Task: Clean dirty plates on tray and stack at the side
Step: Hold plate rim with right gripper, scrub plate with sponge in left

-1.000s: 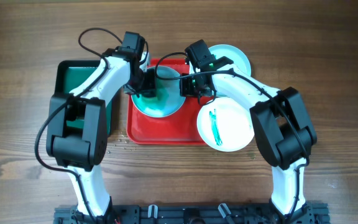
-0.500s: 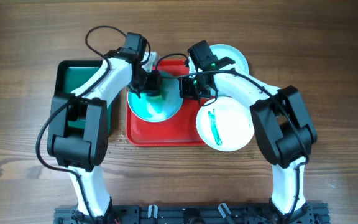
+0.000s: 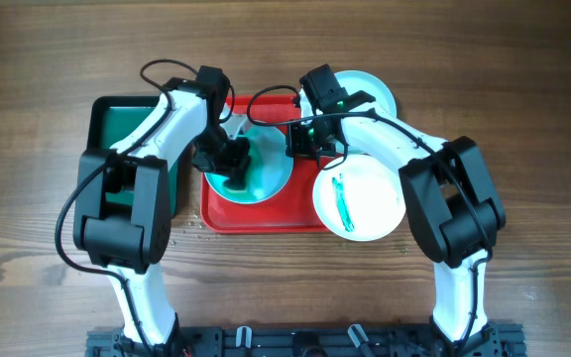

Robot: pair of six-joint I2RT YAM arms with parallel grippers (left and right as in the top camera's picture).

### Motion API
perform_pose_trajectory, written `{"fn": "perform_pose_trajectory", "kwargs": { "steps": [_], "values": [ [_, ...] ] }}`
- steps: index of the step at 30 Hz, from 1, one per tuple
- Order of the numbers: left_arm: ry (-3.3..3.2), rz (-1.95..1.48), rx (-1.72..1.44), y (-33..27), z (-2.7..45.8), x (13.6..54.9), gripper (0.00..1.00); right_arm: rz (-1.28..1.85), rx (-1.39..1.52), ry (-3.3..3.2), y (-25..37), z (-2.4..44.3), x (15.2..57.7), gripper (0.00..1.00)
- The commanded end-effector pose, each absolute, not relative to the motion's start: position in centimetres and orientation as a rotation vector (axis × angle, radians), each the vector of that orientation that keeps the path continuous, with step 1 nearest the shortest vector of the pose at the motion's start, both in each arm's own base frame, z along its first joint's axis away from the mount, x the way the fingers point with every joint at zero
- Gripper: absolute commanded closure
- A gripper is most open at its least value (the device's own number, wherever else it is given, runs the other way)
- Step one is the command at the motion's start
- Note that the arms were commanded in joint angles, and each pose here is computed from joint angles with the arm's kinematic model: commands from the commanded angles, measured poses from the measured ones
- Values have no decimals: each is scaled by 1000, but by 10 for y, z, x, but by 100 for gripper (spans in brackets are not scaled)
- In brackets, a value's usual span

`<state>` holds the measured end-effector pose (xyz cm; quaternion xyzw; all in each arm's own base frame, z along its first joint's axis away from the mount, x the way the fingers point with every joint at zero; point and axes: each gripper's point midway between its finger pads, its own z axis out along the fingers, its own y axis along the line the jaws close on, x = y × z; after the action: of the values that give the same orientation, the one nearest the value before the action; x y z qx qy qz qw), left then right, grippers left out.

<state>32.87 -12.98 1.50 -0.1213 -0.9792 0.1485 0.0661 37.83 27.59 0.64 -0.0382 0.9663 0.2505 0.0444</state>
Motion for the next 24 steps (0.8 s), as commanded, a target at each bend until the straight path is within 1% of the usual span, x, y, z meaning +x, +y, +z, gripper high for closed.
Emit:
{"fn": "perform_pose_trajectory", "kwargs": {
  "steps": [1,3,5,6,8,10,12,15,16,17,20,21,22,24],
  "values": [
    [-2945,723,-499,-162,17,338,96,790,-109,2991,276,-7,371,96],
    [-3028,736,-479,-165,16,359,96,789,-108,2990,276,-7,371,95],
    [-3160,629,-389,-156,12,386,96,788,-109,2990,276,-7,371,95],
    [-3246,497,-290,-143,8,401,96,787,-110,2991,275,-7,371,96],
    [-3404,69,21,-98,6,429,96,786,-115,2989,275,-7,371,96],
    [-3432,-285,238,-60,10,434,96,781,-113,2989,275,-7,371,96],
    [-3385,-375,279,-50,9,423,96,782,-112,2988,275,-7,372,96],
    [-3260,-205,203,-66,0,393,96,782,-114,2988,275,-7,372,96],
    [-3178,-5,104,-87,-3,374,96,781,-113,2988,275,-7,372,96],
    [-3126,115,34,-100,-2,363,96,781,-113,2988,275,-7,372,96],
    [-2916,611,-257,-151,14,327,96,783,-110,2985,275,-7,372,96],
    [-2856,773,-330,-167,23,320,96,784,-110,2985,275,-7,372,96],
    [-2840,843,-350,-174,27,320,96,784,-109,2985,275,-7,372,96],
    [-2870,885,-379,-178,28,330,96,783,-110,2985,275,-7,372,95]
  ]
}}
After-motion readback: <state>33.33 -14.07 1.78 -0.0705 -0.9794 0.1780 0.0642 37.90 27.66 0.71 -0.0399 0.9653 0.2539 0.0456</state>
